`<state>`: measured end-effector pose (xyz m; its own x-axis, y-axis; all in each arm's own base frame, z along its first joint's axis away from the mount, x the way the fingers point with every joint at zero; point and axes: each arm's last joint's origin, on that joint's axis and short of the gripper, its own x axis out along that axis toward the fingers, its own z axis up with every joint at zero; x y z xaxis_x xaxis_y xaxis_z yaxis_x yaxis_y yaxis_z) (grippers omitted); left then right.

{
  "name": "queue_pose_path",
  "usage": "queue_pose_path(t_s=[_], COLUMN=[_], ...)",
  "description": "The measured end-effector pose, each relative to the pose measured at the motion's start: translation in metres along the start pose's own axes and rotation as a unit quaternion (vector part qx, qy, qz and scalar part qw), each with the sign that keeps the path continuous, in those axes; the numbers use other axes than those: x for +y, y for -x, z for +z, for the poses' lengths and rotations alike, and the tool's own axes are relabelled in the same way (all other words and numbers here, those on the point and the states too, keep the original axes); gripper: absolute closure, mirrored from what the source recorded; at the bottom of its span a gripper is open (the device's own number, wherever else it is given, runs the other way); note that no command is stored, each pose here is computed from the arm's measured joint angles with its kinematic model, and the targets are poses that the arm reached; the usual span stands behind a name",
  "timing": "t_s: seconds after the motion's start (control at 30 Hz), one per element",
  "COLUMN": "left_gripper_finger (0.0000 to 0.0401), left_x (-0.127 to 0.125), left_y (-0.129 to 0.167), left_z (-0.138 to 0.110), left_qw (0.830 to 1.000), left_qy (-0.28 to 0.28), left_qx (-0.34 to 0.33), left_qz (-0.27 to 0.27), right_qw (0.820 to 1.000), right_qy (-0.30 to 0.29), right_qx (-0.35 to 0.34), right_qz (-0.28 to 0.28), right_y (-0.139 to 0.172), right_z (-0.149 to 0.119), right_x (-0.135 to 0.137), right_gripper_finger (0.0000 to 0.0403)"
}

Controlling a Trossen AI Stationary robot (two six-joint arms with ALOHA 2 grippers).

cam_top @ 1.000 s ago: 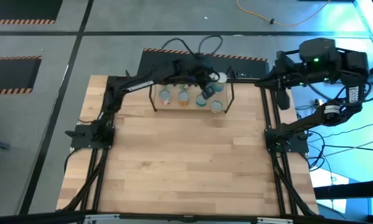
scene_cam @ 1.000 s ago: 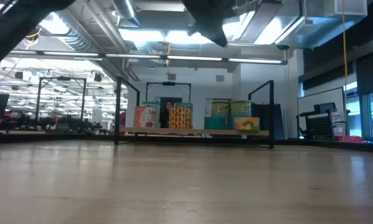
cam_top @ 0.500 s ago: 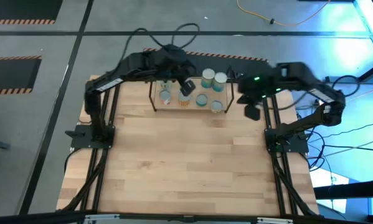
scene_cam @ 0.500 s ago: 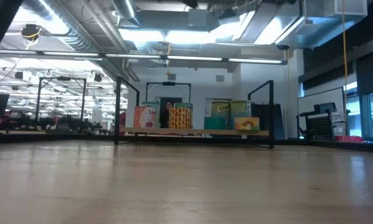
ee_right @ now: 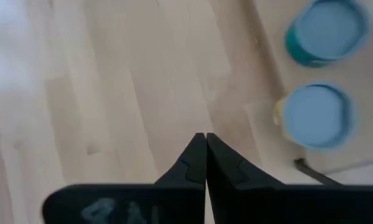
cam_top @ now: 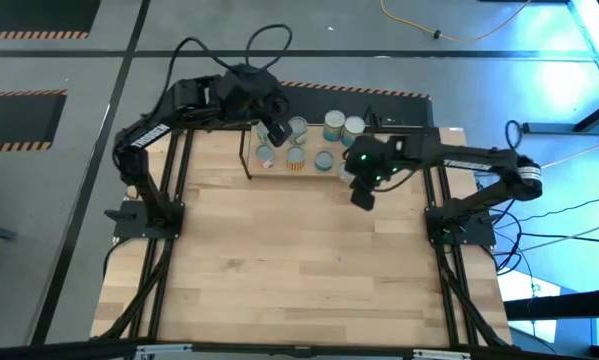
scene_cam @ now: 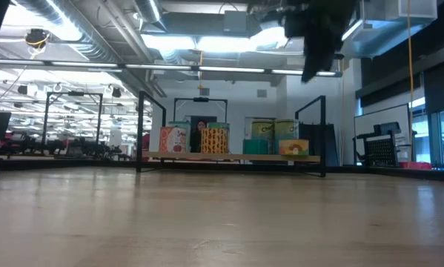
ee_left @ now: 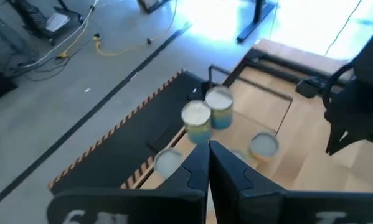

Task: Pick and place cans onto a shelf
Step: Put the green can on the shelf aligned with the light blue can

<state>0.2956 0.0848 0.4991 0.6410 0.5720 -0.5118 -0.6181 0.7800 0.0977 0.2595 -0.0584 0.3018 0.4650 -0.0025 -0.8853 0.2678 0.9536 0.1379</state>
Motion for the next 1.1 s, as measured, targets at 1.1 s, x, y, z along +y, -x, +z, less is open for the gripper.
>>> queue_pose_path(t_s=[1.1], left_gripper_finger=[0.0401], left_x=[0.001], left_y=[-0.002], left_z=[-0.003], left_qw=[1.0], left_qy=[-0.008], left_qx=[0.014], left_qz=[0.022], right_qw=[0.984], right_qy=[0.016], right_qx=[0.088], right_qz=[-0.155], right_y=[-0.134], right_z=[-0.007], right_x=[-0.017], right_gripper_finger=[0.0403])
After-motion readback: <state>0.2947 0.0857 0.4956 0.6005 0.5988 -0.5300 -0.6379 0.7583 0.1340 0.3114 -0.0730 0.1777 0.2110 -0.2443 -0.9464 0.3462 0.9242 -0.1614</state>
